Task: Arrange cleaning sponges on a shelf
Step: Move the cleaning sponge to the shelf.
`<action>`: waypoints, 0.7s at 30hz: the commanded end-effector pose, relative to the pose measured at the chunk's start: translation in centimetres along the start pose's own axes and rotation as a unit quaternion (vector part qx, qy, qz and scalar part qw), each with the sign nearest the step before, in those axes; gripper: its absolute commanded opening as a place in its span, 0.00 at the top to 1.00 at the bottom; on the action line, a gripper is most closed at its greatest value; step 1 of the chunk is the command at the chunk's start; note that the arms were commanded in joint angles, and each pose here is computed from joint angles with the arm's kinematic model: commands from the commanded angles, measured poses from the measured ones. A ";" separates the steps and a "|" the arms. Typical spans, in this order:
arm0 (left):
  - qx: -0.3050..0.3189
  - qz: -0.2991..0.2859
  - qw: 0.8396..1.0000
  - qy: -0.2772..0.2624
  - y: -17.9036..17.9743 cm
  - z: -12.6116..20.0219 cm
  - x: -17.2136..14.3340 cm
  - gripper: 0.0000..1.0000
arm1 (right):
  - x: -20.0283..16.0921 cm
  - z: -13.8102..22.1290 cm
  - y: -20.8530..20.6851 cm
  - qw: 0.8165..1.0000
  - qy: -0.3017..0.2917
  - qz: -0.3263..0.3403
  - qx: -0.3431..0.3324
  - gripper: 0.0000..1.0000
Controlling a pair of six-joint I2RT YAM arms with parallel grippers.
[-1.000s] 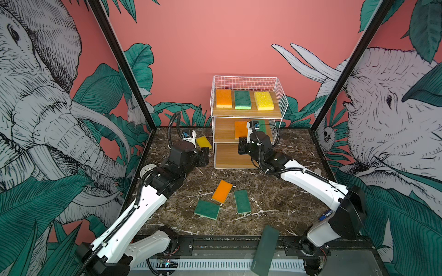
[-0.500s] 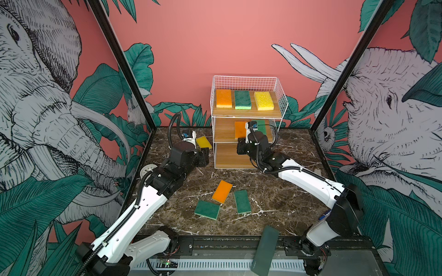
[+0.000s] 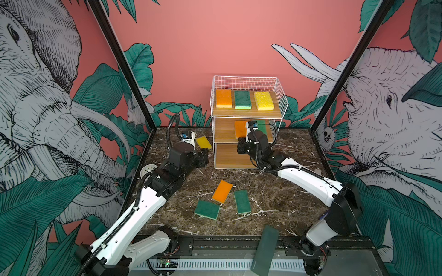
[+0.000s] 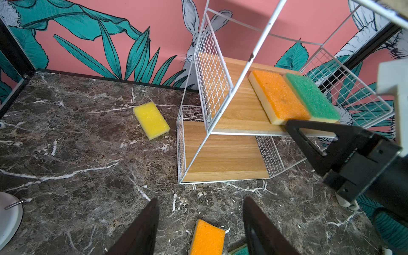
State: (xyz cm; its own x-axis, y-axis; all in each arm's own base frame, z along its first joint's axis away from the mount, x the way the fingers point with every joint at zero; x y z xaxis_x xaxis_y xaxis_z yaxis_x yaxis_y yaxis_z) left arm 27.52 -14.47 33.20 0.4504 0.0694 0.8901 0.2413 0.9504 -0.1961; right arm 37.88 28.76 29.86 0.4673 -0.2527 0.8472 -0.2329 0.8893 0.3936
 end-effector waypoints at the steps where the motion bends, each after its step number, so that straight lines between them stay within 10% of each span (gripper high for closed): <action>1: 0.003 0.011 1.000 -0.010 0.3 0.1 0.2 0.38 | 2.4 0.4 0.7 0.999 -0.037 -0.009 0.010 0.86; 21: -0.003 0.016 1.000 -0.004 -0.1 -0.5 0.0 0.39 | 2.0 -0.9 0.7 0.999 -0.036 -0.003 0.014 0.85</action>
State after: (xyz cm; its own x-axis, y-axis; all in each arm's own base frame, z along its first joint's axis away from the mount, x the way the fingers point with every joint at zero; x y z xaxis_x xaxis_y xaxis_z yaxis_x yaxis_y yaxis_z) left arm 27.83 -14.73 33.10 0.4520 0.0804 0.8884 0.2390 0.9486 -0.2074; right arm 38.94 29.13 29.64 0.4563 -0.2540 0.8528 -0.2365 0.8893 0.3914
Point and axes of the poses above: each gripper's point midway between its finger pads, its own z axis back along the fingers, its own y axis along the line the jaws close on, x = y × z, the point moved 3 cm from there along z, back along the fingers, and after that the axes turned 7 degrees about -z, right-handed, at the moved point
